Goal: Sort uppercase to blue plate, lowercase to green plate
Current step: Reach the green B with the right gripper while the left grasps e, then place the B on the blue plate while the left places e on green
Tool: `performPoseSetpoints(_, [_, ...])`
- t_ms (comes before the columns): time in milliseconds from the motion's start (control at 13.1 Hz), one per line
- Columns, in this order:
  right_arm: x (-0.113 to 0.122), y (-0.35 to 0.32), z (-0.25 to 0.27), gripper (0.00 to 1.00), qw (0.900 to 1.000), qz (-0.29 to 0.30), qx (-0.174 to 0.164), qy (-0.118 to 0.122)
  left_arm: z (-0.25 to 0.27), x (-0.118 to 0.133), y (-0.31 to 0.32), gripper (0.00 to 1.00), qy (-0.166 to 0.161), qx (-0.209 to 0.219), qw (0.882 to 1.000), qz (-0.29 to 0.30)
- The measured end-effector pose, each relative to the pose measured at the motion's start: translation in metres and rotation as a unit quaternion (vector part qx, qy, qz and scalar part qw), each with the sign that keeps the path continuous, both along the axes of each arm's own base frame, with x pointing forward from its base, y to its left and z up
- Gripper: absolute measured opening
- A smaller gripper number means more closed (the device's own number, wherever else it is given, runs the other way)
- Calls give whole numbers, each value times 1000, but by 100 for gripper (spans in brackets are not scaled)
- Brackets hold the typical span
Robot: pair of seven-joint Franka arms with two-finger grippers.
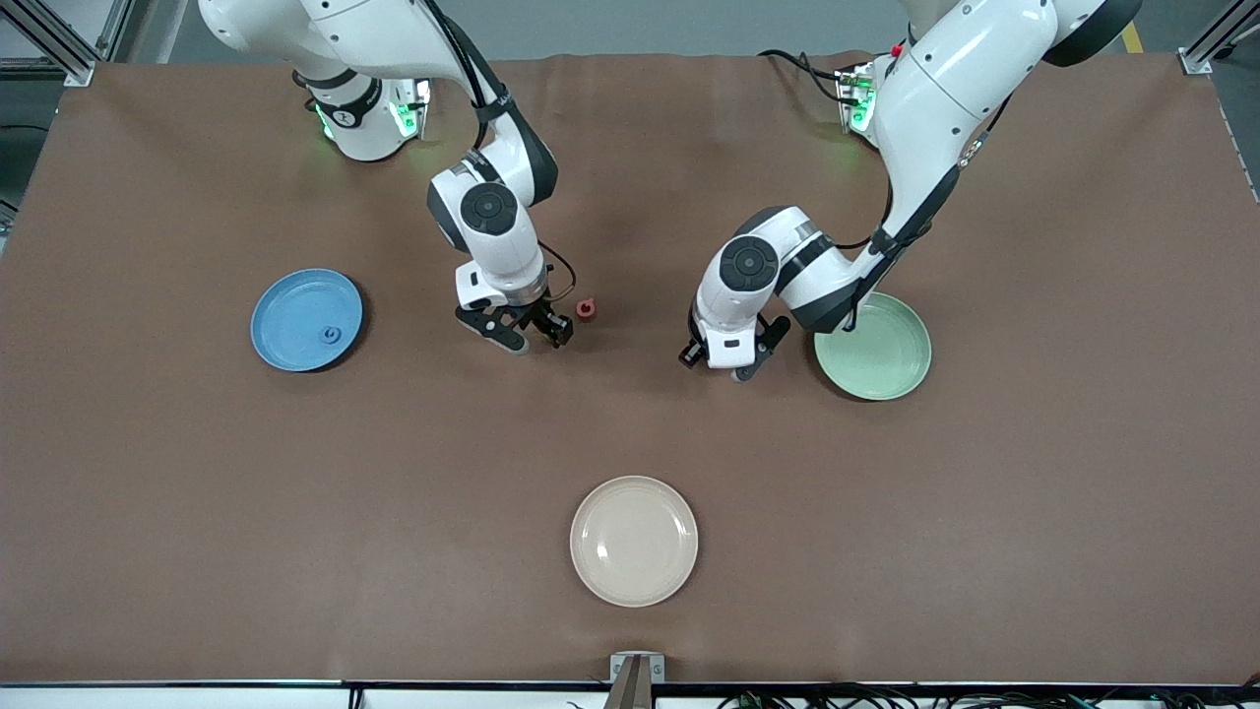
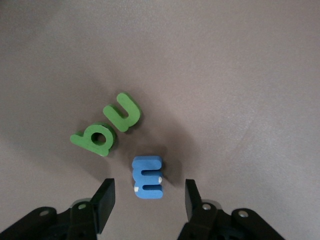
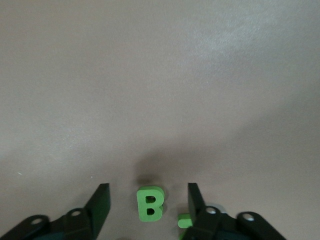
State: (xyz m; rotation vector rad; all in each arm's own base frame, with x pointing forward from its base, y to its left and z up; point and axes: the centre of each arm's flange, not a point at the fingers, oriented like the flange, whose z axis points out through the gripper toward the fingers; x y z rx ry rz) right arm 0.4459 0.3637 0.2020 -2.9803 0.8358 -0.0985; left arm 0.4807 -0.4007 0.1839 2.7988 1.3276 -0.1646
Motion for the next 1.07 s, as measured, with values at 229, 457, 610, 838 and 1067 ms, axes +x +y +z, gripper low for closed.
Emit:
performPoseSetpoints(229, [-4,3,-13,66,1000,3,-8,6,-4,0,2,57,2,4,1000,-1])
performPoseSetpoints(457, [-9,11,-22,63,1000,9,-12,9,-7,0,3,53,1,7,1000,-5])
performPoseSetpoints(610, [-10,15,-23,58,1000,10,-13,9,-8,-1,3,50,1,7,1000,-6])
performPoseSetpoints(838, [-9,15,-24,41,1000,9,-14,9,-8,-1,3,36,-1,9,1000,-9])
performPoseSetpoints(1067, [-9,15,-23,28,1000,9,-15,11,-7,1,4,27,-3,11,1000,-12])
